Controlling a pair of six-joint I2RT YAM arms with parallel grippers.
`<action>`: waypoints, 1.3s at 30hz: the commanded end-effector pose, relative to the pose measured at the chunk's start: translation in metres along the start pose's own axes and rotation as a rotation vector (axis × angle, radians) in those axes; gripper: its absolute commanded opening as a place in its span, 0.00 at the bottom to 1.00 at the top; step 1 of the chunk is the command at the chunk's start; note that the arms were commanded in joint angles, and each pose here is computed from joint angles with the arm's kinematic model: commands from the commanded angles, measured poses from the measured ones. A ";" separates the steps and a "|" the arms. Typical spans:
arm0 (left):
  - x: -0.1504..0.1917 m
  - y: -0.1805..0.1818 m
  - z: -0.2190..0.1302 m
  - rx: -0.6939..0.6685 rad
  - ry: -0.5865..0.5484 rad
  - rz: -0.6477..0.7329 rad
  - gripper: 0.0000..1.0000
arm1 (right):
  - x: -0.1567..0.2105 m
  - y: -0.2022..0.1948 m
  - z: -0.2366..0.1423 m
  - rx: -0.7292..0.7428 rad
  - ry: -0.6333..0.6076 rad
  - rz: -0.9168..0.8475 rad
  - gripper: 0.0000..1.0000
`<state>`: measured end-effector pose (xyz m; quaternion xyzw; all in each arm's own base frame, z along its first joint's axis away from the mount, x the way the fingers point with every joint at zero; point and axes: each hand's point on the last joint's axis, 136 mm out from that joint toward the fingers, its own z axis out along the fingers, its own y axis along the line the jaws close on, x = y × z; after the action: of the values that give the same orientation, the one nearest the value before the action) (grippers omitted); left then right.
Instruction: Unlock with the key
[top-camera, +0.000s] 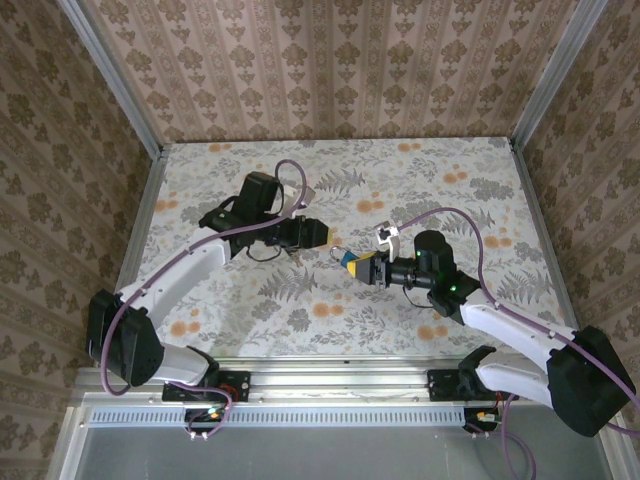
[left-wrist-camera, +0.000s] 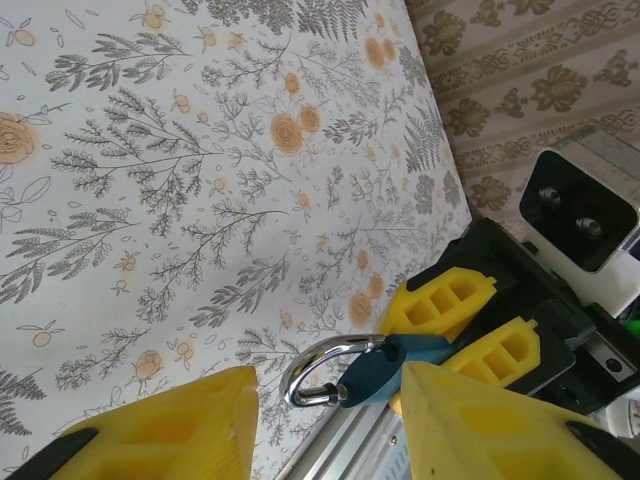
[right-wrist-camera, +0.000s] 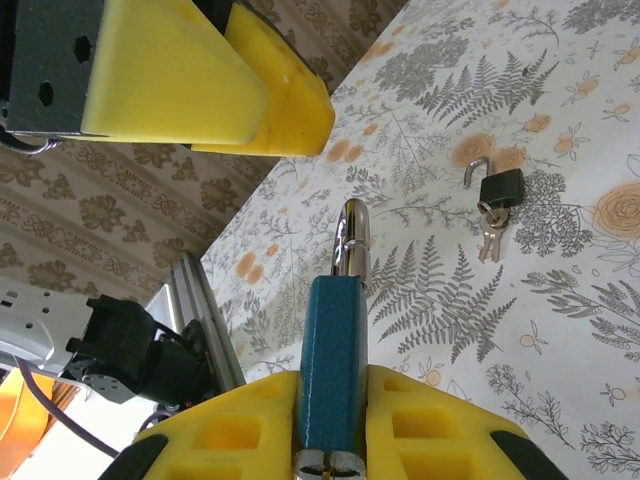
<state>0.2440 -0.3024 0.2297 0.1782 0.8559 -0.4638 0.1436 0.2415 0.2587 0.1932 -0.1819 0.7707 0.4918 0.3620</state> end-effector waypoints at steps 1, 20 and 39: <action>0.002 -0.018 0.005 0.055 0.032 0.063 0.49 | -0.021 0.022 -0.003 -0.075 -0.045 -0.070 0.00; 0.018 0.020 0.027 -0.121 0.144 0.022 0.34 | -0.025 0.044 -0.015 -0.143 -0.060 -0.120 0.00; 0.029 0.033 0.023 -0.155 0.152 -0.010 0.13 | -0.033 0.005 -0.016 0.063 -0.119 -0.062 0.00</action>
<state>0.2384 -0.3101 0.1883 0.2041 0.8915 -0.3925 0.0977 0.2357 0.2513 0.2089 -0.1864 0.7621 0.4859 0.3852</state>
